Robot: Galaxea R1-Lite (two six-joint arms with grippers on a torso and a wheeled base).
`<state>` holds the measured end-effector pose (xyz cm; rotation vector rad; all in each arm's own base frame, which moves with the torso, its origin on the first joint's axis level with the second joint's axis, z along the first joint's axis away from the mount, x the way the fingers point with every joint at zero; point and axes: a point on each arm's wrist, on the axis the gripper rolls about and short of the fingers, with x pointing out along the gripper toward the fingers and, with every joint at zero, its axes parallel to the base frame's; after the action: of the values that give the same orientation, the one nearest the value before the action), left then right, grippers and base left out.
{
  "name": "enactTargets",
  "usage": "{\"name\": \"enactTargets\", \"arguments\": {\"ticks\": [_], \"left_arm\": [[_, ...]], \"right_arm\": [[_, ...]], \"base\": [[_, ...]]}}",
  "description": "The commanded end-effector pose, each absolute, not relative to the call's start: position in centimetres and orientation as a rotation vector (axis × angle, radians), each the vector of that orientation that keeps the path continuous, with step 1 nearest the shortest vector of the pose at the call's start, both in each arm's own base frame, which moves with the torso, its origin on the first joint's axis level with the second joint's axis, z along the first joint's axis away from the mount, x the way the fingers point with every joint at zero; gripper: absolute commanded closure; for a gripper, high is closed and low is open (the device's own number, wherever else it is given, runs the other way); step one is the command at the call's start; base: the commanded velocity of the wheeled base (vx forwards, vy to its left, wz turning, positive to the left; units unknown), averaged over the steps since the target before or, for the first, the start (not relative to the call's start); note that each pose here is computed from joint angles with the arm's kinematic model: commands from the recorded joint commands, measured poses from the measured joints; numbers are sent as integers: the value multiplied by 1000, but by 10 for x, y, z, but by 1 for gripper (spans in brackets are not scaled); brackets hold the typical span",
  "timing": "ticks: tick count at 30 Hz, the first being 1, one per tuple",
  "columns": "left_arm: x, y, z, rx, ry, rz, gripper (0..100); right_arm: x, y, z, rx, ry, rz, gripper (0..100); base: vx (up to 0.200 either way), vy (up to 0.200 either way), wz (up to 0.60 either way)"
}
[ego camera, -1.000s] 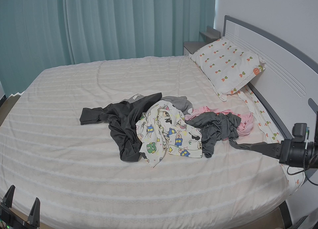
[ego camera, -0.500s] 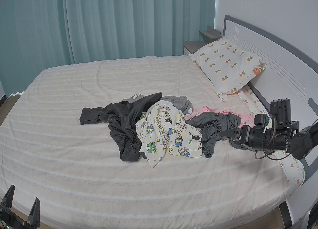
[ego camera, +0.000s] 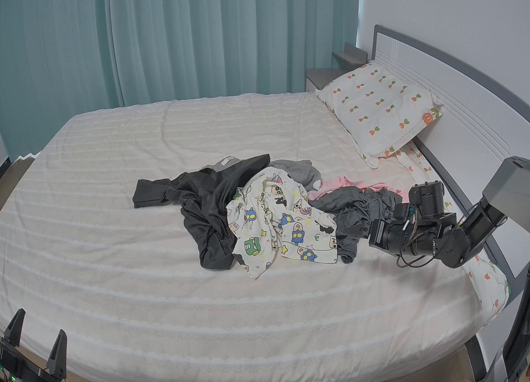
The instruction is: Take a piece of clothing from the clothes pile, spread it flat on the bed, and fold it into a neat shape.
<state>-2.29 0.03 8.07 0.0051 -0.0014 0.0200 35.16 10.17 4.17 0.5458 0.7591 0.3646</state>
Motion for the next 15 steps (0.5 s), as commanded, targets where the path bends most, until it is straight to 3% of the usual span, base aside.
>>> {"name": "enactTargets", "arguments": {"ticks": [1,4,15], "left_arm": [[-22,0,76,6,8,20,0],[-22,0,76,6,8,20,0],[-22,0,76,6,8,20,0]], "right_arm": [[368,108,21,561,788,353,0],[373,111,12,562,802,348,0],[381,119,-18,554,855,339,0]], "base": [[0,200,0],[0,200,0],[0,0,0]]}}
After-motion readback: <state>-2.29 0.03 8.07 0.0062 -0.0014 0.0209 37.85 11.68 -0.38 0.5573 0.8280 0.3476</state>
